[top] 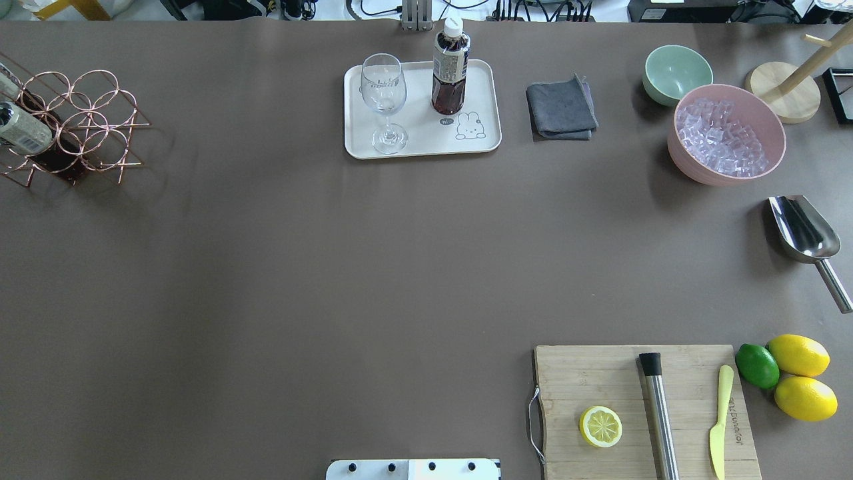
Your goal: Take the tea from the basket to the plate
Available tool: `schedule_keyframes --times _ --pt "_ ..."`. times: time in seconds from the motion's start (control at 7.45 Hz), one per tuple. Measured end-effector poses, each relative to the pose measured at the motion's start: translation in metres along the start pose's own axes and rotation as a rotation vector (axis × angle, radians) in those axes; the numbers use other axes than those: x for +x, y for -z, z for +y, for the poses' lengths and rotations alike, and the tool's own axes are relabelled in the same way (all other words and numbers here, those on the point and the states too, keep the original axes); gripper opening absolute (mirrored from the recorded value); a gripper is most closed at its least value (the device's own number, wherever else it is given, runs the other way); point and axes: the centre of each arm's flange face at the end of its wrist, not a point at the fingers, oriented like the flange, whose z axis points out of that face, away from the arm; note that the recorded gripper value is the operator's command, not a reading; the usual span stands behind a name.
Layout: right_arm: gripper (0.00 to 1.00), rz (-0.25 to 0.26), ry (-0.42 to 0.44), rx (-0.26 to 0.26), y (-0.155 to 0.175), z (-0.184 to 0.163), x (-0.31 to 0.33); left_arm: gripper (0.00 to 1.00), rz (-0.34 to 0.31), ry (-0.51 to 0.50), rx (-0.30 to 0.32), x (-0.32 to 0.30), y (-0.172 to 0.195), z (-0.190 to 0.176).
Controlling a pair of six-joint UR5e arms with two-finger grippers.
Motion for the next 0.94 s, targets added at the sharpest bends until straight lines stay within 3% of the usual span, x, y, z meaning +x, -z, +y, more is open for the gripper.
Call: schedule_keyframes --times 0.13,0.54,0.94 --pt "1.0 0.0 0.0 0.001 0.0 -0.001 0.0 0.98 0.009 -0.01 0.015 -0.017 -0.011 -0.005" --pt "1.0 0.001 0.0 0.003 0.002 -0.003 -0.001 0.98 0.153 0.013 0.042 -0.057 -0.043 -0.017" --pt "1.0 0.0 0.0 0.004 0.002 -0.004 -0.002 0.98 0.199 -0.044 0.112 -0.059 -0.045 -0.025"
